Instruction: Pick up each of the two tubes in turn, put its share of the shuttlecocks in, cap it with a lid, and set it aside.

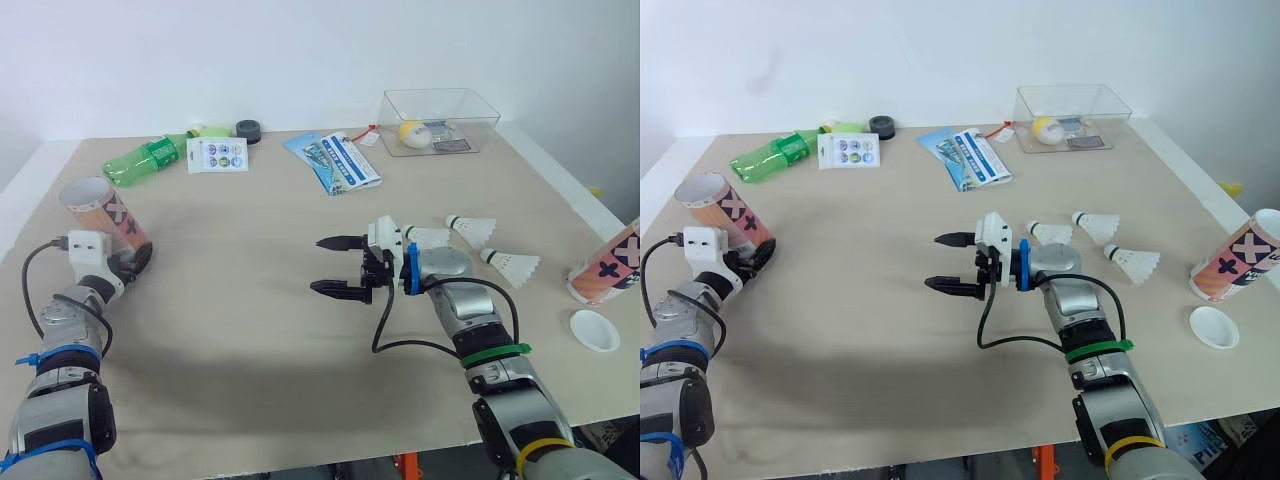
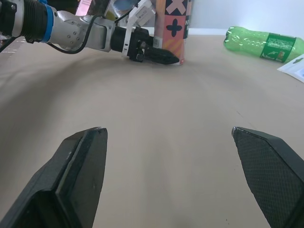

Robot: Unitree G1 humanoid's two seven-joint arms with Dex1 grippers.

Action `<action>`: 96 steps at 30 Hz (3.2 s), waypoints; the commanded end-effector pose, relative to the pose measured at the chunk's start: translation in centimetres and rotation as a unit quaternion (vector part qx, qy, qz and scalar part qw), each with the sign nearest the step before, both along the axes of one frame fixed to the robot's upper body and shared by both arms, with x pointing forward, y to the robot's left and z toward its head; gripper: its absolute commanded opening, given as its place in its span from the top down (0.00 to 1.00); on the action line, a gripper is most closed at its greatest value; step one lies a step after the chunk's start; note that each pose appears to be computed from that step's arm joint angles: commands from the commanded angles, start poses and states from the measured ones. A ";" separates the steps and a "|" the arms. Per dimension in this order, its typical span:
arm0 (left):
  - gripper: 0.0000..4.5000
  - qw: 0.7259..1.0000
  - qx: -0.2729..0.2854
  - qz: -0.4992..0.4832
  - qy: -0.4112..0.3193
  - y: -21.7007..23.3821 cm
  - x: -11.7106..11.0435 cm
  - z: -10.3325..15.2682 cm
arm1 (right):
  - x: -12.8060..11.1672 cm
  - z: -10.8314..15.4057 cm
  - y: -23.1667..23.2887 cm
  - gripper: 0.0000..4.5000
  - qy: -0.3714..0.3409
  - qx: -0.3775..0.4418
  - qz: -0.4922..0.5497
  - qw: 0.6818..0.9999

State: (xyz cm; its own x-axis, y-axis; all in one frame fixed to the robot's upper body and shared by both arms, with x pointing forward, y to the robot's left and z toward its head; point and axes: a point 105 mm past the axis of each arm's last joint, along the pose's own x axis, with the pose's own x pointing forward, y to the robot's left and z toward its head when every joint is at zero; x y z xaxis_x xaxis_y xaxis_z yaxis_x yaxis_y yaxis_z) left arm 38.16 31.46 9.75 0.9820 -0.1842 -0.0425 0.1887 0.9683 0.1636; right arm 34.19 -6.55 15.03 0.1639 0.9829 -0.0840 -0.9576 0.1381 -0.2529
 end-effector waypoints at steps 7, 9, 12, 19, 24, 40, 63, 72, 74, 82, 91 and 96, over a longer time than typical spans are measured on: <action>0.32 0.897 0.180 -0.399 0.056 -14.5 -3.1 -0.1 | 0.2 2.7 -3.4 0.00 -0.037 0.032 -0.070 0.996; 0.32 0.868 0.204 -0.445 0.083 -15.9 -3.6 -0.2 | 0.1 2.7 -4.3 0.00 -0.037 0.036 -0.090 0.995; 0.32 0.834 0.215 -0.498 0.100 -18.0 -3.7 0.7 | -0.1 2.7 -5.4 0.00 -0.038 0.041 -0.118 0.992; 0.32 0.731 0.278 -0.604 0.153 -22.7 -4.1 1.8 | -1.1 2.5 -8.1 0.00 -0.032 0.041 -0.168 0.984; 0.32 0.698 0.321 -0.612 0.188 -24.3 -3.7 2.1 | -2.0 2.2 -10.1 0.00 -0.021 0.033 -0.202 0.979; 0.32 0.698 0.362 -0.584 0.202 -26.7 -3.8 2.9 | -1.9 2.1 -17.8 0.00 0.072 0.080 -0.437 0.893; 0.32 0.734 0.318 -0.570 0.189 -27.8 -4.2 3.4 | 3.3 -1.6 -17.4 0.00 0.123 0.072 -0.511 0.848; 0.32 0.738 0.318 -0.563 0.192 -27.3 -4.1 2.7 | 4.5 -1.5 -17.9 0.83 0.103 0.071 -0.528 0.840; 0.32 0.738 0.318 -0.563 0.193 -27.2 -4.1 2.6 | 4.5 -1.4 -17.9 0.99 0.100 0.069 -0.527 0.841; 0.32 0.747 0.317 -0.553 0.191 -27.2 -3.2 2.4 | 2.9 2.5 -15.6 0.99 -0.036 -0.004 -0.406 0.913; 0.32 0.761 0.276 -0.552 0.202 -27.7 -2.1 3.3 | -2.8 12.8 -9.4 0.99 -0.293 -0.143 -0.099 0.940; 0.32 0.762 0.277 -0.552 0.194 -28.1 -1.9 3.5 | -3.9 12.4 -8.0 0.99 -0.293 -0.175 -0.030 0.939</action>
State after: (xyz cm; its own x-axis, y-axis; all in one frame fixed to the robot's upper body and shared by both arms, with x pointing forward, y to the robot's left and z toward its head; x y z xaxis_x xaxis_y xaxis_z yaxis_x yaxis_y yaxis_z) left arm 36.05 3.88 13.27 0.1191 -0.7422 -0.6596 0.9807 -0.0157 0.1947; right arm 31.03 -14.97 26.37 0.3613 0.8911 -0.2746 -0.6663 0.0408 -0.7445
